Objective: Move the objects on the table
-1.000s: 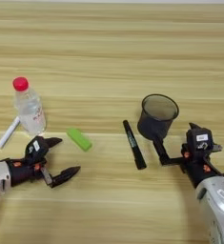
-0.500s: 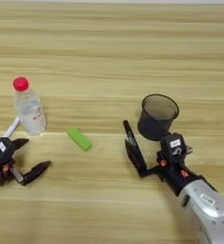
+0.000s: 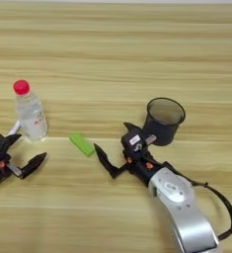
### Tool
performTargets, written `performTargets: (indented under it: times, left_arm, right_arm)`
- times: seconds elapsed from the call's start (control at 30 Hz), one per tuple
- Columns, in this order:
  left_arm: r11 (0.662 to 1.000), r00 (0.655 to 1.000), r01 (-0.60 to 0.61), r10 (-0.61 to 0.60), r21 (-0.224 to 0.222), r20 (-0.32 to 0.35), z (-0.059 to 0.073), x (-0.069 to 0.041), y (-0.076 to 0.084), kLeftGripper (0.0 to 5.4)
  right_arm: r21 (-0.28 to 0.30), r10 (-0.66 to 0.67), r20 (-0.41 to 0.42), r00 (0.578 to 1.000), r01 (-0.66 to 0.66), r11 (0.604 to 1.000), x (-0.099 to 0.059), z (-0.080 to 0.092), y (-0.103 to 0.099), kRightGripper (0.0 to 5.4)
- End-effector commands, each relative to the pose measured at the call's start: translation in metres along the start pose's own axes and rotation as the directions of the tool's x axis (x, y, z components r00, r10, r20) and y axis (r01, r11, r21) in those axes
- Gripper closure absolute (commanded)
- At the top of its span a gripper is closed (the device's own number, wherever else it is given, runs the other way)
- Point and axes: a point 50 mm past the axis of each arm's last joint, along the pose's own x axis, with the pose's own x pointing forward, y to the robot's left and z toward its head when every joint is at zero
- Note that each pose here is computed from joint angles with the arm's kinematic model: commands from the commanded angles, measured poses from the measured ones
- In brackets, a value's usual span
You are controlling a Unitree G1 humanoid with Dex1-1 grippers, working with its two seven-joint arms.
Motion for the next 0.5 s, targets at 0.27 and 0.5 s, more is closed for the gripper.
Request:
performTargets:
  times: [0.27,0.5]
  left_arm:
    - [0.992,0.989,-0.124,0.122,0.02,0.078,0.007,0.002,0.017,0.0]
    - [0.997,0.989,-0.07,0.072,-0.02,0.126,0.003,0.02,0.002,0.0]
  right_arm:
    - [-0.037,0.095,0.018,0.995,-0.094,0.995,0.027,-0.006,0.017,0.02]
    - [0.03,0.092,-0.031,0.995,-0.091,0.995,0.039,-0.021,0.016,0.02]
